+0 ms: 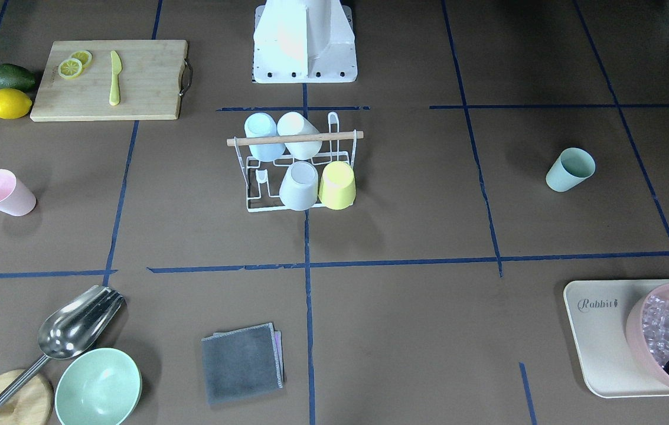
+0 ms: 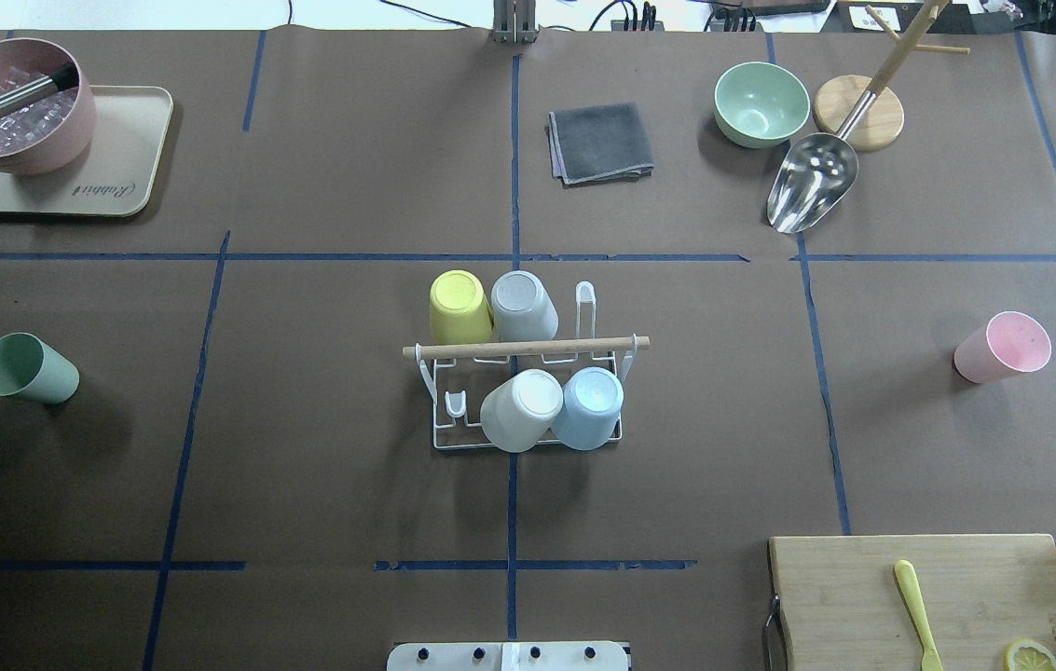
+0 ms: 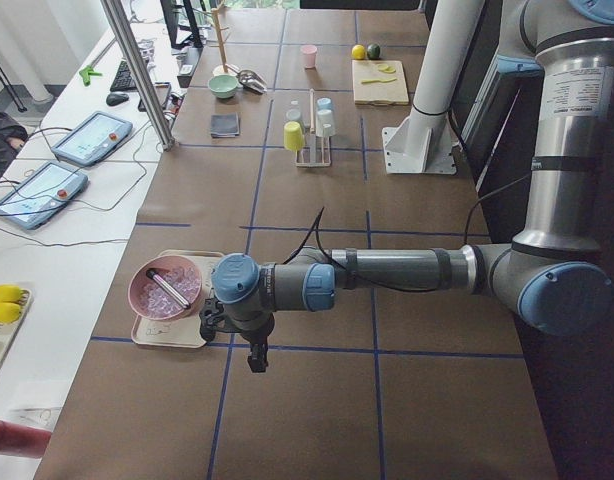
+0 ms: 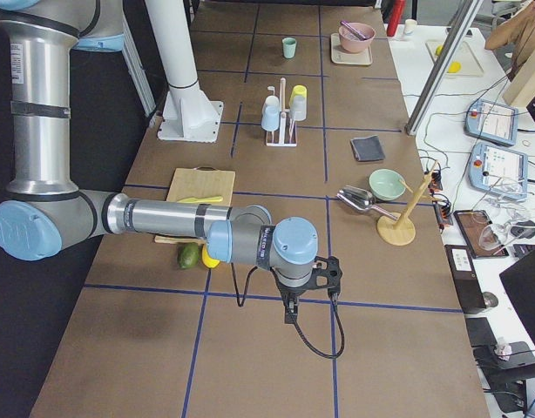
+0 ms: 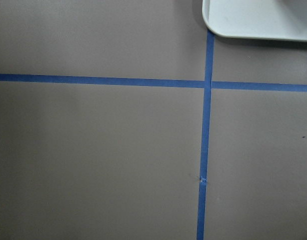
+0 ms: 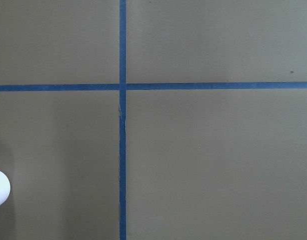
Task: Place cup on cup holder
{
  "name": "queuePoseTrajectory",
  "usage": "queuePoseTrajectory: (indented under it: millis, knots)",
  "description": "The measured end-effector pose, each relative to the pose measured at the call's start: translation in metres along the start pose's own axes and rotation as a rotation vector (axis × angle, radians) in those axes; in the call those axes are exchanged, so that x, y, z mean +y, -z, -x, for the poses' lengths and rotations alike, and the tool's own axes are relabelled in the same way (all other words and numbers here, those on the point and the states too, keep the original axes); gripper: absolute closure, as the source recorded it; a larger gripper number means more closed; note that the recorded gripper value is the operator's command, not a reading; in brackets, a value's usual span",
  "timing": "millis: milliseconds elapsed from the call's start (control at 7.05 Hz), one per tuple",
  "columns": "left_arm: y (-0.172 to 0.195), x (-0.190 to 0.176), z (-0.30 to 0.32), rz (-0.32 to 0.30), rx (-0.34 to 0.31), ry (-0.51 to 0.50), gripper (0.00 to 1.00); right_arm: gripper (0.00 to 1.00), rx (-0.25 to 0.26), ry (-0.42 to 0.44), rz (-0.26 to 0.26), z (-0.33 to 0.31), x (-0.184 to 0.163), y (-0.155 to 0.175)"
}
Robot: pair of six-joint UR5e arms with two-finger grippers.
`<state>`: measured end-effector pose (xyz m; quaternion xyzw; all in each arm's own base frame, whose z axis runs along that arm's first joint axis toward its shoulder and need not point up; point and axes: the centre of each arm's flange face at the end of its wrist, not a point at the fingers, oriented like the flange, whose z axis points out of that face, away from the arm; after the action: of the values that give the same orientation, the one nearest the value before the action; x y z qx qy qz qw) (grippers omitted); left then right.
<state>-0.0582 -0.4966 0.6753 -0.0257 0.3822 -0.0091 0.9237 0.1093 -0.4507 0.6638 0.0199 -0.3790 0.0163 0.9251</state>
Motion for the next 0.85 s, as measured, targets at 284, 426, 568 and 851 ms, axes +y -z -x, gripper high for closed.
queuePoseTrajectory:
  millis: [284,426,568,851]
  knots:
    - [0.0008,-0.0017,-0.0018,-0.001,0.001,-0.003,0.0,0.0,-0.005,-0.004,0.0,-0.0021,0.0023,-0.0005]
    - [0.0012,-0.0027,-0.0029,-0.002,0.001,-0.005,0.0,0.0,-0.006,-0.006,0.002,-0.0029,0.0033,-0.0011]
    - [0.0011,-0.0031,-0.0032,-0.002,0.001,-0.006,0.0,0.0,-0.006,-0.007,0.002,-0.0034,0.0037,-0.0013]
    - [0.0011,-0.0034,-0.0035,-0.002,0.001,-0.006,0.0,0.0,-0.006,-0.007,0.002,-0.0035,0.0036,-0.0014]
